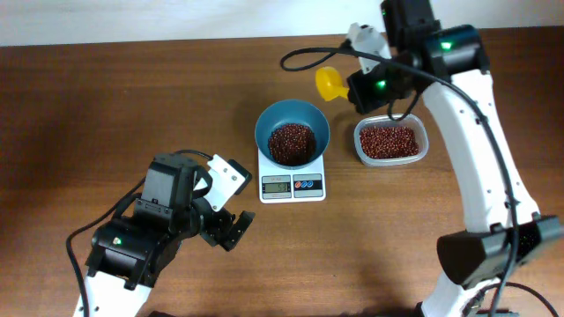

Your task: Scoop item into bowl and weigh 50g on scale

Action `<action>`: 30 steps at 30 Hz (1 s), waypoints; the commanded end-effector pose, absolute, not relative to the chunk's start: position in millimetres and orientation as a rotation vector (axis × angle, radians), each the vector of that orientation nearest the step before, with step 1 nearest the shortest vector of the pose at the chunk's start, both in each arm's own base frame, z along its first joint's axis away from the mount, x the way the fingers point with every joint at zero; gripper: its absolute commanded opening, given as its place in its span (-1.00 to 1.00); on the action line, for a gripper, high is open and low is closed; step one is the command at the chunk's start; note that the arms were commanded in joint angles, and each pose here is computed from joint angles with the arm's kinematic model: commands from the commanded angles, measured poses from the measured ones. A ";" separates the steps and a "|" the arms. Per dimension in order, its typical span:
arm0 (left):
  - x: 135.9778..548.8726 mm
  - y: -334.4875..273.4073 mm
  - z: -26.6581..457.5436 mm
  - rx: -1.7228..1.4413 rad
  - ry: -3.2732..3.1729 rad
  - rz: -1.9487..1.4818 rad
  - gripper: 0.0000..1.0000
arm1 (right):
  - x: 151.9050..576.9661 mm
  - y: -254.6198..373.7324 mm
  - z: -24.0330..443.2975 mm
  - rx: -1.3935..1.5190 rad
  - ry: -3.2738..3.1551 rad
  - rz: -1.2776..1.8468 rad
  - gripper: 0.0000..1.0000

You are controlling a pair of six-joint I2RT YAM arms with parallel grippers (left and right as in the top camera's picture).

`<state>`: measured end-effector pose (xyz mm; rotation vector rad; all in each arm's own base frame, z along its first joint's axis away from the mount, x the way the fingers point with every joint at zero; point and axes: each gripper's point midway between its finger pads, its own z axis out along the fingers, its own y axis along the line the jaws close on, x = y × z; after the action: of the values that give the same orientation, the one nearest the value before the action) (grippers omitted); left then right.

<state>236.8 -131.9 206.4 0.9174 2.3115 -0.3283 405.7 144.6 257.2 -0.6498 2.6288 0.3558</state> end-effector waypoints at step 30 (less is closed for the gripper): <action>235.9 -135.0 207.9 0.946 2.293 -0.339 0.98 | 410.5 178.5 181.5 -1.070 2.678 0.078 -0.92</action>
<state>236.8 -131.9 206.4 0.9179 2.3113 -0.3281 411.3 178.0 191.0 -1.0247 2.6720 0.1488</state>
